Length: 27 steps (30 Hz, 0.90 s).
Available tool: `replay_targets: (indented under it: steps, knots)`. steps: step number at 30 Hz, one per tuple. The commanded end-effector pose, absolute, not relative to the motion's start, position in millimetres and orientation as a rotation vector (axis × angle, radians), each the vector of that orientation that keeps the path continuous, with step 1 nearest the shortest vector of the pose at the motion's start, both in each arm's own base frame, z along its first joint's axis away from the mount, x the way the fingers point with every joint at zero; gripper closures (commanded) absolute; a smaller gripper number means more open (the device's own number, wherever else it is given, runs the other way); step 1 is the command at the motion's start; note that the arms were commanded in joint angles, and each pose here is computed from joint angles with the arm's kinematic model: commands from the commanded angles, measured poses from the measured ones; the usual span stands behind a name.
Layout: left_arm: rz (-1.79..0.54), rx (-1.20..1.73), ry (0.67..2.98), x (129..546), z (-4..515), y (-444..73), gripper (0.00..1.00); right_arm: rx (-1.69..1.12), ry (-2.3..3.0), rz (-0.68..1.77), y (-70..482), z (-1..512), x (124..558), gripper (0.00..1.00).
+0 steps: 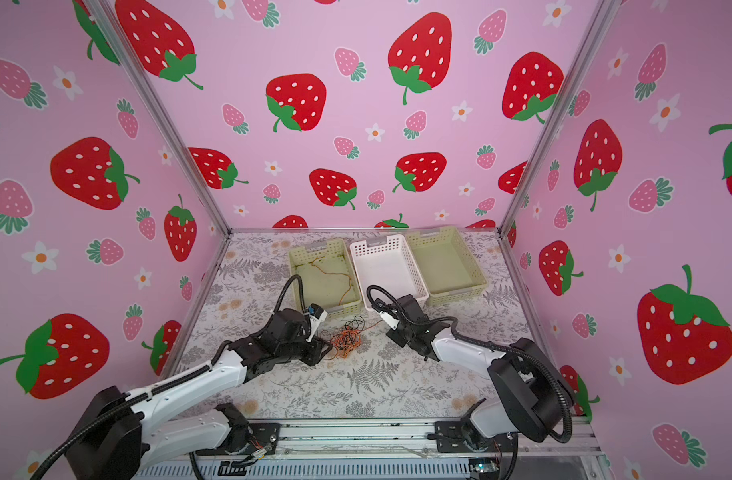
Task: Untangle the cables
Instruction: 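Pull the red wire away from the bundle with the right gripper while left holds it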
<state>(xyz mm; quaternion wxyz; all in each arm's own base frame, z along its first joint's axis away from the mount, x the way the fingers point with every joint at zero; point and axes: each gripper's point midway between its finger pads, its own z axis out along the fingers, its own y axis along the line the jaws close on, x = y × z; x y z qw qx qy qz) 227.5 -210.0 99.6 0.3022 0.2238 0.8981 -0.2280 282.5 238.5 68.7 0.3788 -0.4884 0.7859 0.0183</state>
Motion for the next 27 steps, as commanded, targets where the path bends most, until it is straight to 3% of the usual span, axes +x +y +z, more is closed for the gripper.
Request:
replay_targets:
  steps: [1,11,20,27]
  knots:
    - [-0.590,0.629,2.300,233,129,-211,0.55,-1.254,2.007,0.039,238,72,283,1.00]
    - [-0.585,0.625,2.429,232,93,-217,0.66,-1.252,2.030,0.034,238,70,284,1.00]
    - [-0.576,0.623,2.447,231,76,-221,0.63,-1.253,2.034,0.038,240,71,285,1.00]
    - [-0.527,0.605,2.420,243,78,-221,0.67,-1.237,2.042,0.034,236,72,286,1.00]
